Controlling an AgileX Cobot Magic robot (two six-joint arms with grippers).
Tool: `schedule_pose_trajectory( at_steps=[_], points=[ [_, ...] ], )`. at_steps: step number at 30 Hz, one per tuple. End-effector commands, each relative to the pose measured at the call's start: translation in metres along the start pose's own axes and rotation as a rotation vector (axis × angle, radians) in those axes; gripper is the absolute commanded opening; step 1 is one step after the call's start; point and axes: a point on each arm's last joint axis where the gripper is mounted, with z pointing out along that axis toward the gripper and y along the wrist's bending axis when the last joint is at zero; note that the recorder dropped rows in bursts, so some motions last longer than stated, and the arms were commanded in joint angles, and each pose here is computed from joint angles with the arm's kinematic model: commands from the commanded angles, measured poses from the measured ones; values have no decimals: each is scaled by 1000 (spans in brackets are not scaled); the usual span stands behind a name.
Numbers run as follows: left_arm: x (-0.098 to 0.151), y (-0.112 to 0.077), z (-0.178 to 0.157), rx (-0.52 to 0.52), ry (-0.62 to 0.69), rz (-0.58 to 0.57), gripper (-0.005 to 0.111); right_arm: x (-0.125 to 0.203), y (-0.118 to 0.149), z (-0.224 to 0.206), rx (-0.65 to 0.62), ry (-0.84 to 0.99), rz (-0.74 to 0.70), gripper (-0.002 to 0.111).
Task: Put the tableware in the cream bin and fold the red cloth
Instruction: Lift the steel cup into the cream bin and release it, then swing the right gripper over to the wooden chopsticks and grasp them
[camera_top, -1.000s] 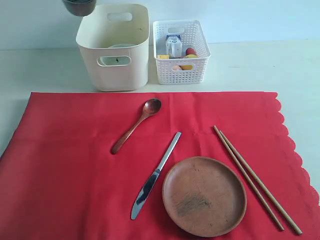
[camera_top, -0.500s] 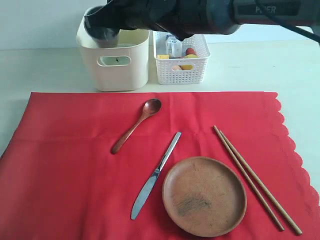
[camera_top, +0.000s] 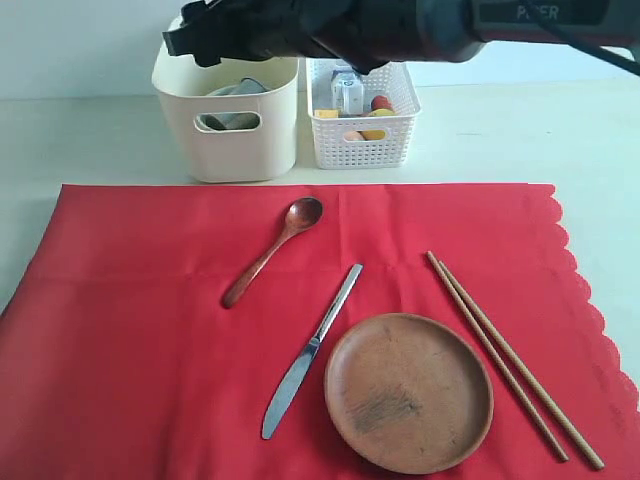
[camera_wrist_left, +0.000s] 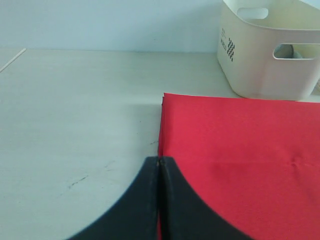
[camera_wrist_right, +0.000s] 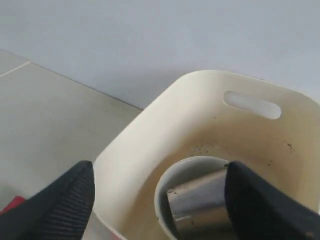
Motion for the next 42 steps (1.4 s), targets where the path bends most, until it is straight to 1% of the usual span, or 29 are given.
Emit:
schedule_pose_trajectory(
  at_steps=[1,3,4,6,12,15,18,22,23,24,29,31,34,37,40,42],
  points=[
    [-1,0,0,-3,-17,2,0,-24,8,-23,-71,8,-36,70],
    [-1,0,0,-3,-17,2,0,-33,11,-33,-96,12,-63,69],
    [-1,0,0,-3,-17,2,0,-37,13,-38,-113,21,-84,66],
    [-1,0,0,-3,-17,2,0,-44,16,-48,-138,32,-118,57],
    [-1,0,0,-3,-17,2,0,-62,25,-77,-216,64,-151,17],
    [-1,0,0,-3,-17,2,0,-69,29,-92,-256,84,-156,1],
    [-1,0,0,-3,-17,2,0,-71,32,-108,-283,119,-175,0],
    [-1,0,0,-3,-17,2,0,-54,31,-139,-281,164,-160,0],
    [-1,0,0,-3,-17,2,0,-43,30,-152,-277,189,-155,0],
    [-1,0,0,-3,-17,2,0,-39,30,-158,-275,195,-153,0],
    [-1,0,0,-3,-17,2,0,-1,28,-216,-276,256,-139,0],
    [-1,0,0,-3,-17,2,0,15,28,-233,-283,287,-136,0],
    [-1,0,0,-3,-17,2,0,30,27,-246,-284,311,-138,0],
    [-1,0,0,-3,-17,2,0,50,24,-251,-275,367,-169,0],
    [-1,0,0,-3,-17,2,0,74,18,-250,-245,456,-221,0],
    [-1,0,0,-3,-17,2,0,91,12,-246,-216,521,-287,0]
  ],
)
